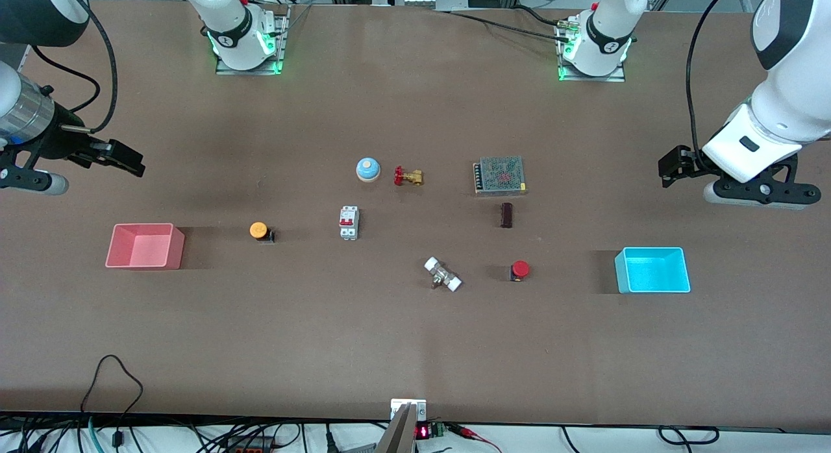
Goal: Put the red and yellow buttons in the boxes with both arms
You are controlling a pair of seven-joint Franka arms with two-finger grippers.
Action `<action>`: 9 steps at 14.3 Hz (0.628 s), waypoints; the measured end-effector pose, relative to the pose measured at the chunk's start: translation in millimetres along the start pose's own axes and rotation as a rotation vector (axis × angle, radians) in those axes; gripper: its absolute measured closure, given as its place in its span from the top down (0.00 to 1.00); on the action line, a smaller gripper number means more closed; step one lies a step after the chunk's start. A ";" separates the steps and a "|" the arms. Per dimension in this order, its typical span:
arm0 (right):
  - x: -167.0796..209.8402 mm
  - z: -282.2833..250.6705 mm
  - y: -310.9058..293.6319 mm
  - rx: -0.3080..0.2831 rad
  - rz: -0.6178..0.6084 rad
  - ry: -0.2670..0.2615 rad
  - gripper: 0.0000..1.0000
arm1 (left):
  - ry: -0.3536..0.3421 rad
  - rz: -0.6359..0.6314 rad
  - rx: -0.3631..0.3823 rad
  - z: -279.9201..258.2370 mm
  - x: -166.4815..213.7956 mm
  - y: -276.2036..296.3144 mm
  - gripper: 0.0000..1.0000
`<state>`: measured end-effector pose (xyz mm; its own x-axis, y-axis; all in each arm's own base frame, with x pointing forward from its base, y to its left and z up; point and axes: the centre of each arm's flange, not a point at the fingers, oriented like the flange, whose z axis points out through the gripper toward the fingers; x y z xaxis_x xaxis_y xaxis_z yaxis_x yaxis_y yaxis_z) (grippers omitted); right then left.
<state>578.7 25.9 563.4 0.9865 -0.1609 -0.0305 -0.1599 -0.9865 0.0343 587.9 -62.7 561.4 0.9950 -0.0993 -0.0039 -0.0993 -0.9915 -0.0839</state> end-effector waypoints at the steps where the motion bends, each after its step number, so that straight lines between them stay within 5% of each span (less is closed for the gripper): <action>1: 0.0 0.0 0.0 0.000 0.000 0.000 1.00 | -0.001 0.000 0.000 0.1 -0.1 -0.1 1.00; 5: -0.1 1.3 -0.3 -0.001 -0.001 -0.004 1.00 | -0.004 -0.002 0.000 0.5 -0.3 -1.3 1.00; 9: -6.2 28.3 -11.5 -0.013 -0.028 -0.061 1.00 | -0.005 -0.002 0.000 0.8 -0.5 -1.7 1.00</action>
<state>573.4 37.5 535.0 0.9865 -0.1347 -0.0929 -0.1310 -0.9904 0.0451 587.7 -60.9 560.8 0.9953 -0.0966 -0.0088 -0.0970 -0.9917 -0.0842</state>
